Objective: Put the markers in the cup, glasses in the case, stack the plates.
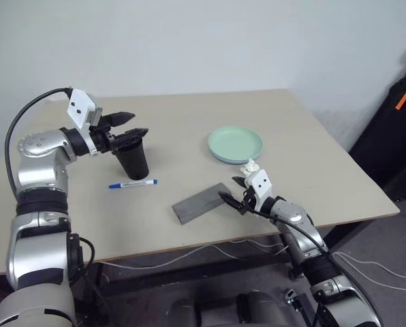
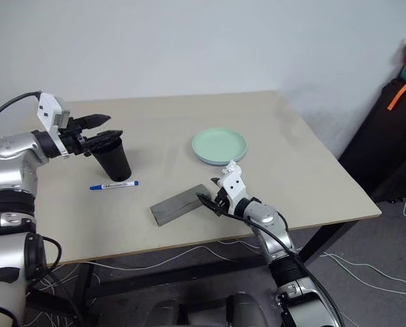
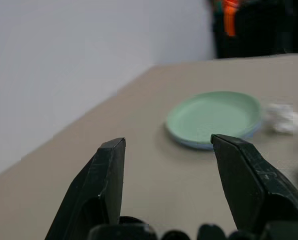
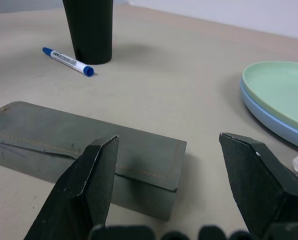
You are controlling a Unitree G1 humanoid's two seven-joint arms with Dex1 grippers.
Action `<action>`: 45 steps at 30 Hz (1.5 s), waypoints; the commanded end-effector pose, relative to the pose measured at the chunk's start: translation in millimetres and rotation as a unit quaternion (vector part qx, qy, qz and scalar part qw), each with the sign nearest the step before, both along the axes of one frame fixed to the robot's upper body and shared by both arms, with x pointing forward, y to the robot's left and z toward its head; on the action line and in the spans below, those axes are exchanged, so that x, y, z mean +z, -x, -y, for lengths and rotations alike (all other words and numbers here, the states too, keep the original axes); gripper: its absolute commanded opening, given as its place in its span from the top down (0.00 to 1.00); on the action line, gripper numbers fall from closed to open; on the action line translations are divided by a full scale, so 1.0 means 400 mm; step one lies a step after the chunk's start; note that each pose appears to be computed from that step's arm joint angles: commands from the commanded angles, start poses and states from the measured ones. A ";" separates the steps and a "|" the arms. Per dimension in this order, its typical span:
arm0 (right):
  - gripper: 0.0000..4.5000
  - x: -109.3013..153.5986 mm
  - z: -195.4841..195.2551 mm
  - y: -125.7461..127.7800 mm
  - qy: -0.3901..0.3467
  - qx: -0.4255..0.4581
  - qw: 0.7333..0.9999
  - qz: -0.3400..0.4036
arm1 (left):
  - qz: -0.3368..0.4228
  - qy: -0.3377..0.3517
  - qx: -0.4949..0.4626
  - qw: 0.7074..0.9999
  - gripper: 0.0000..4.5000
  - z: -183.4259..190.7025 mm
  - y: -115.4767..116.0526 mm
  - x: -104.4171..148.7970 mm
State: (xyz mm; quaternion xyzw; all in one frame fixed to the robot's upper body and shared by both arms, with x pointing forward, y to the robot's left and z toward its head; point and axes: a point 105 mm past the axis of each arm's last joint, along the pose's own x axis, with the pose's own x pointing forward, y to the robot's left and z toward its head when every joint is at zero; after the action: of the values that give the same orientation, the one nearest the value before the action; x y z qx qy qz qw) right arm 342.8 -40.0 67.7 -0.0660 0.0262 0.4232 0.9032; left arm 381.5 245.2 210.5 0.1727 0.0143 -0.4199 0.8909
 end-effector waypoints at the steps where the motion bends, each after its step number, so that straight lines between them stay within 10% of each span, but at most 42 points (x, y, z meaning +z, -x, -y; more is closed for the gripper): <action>1: 0.22 0.047 -0.012 -0.012 -0.008 0.008 1.000 0.029 | -0.088 -0.106 -0.089 0.986 0.37 0.016 0.064 -0.046; 13: 0.22 0.049 -0.013 -0.021 -0.008 0.004 0.999 0.031 | -0.171 -0.298 -0.028 0.939 0.37 -0.090 0.039 -0.149; 45: 0.22 0.057 -0.013 -0.035 -0.005 0.002 0.999 0.032 | -0.176 -0.369 0.003 0.913 0.37 -0.027 -0.037 -0.261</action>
State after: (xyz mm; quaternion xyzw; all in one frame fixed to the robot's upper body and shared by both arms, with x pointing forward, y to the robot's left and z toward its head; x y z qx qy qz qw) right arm 350.8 -36.9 70.5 -0.0673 0.0277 0.4236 0.9029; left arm 390.1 258.0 94.7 0.3969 0.3377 -0.4128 0.7470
